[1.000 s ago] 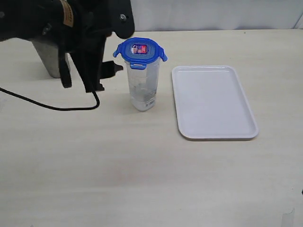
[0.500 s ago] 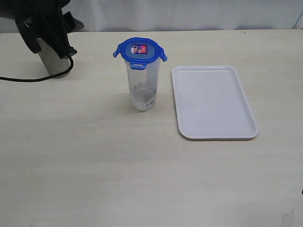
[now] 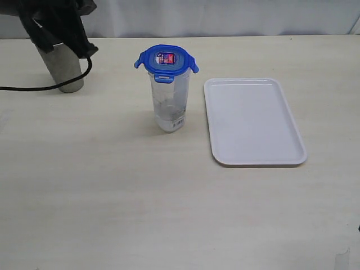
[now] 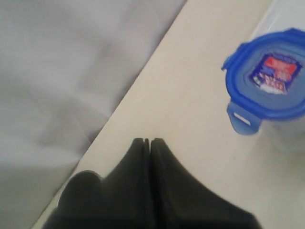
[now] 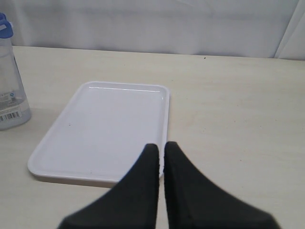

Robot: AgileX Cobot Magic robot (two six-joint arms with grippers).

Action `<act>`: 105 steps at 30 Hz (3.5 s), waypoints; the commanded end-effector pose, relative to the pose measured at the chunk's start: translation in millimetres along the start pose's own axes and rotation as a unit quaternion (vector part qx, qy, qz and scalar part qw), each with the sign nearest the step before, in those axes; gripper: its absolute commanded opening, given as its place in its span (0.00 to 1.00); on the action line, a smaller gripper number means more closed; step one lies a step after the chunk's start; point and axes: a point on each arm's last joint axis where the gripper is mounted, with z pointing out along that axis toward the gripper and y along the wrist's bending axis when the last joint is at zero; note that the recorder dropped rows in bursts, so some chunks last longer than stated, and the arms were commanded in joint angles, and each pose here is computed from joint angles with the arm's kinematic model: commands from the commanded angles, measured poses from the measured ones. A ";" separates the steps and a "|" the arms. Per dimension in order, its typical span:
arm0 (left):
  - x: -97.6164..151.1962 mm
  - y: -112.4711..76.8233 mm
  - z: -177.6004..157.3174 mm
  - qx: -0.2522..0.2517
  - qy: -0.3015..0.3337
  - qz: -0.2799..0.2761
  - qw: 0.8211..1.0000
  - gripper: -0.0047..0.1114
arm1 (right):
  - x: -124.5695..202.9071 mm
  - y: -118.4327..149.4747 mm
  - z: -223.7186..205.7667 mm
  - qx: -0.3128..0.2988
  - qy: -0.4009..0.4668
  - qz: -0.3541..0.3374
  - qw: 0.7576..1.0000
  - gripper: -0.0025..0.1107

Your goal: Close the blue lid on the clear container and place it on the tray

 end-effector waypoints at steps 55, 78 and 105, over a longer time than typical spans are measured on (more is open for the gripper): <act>127.5 -24.2 142.9 0.138 -0.311 -0.210 0.917 0.04 | -113.1 73.1 176.6 -0.447 -0.056 -0.054 0.891 0.06; 111.7 -44.0 154.8 0.170 -0.308 -0.163 0.922 0.04 | -71.2 81.6 226.1 -0.515 0.034 -0.120 0.848 0.06; 114.5 -52.4 153.0 0.217 -0.291 -0.161 0.918 0.04 | -93.3 77.4 256.7 -0.475 0.013 -0.131 0.870 0.06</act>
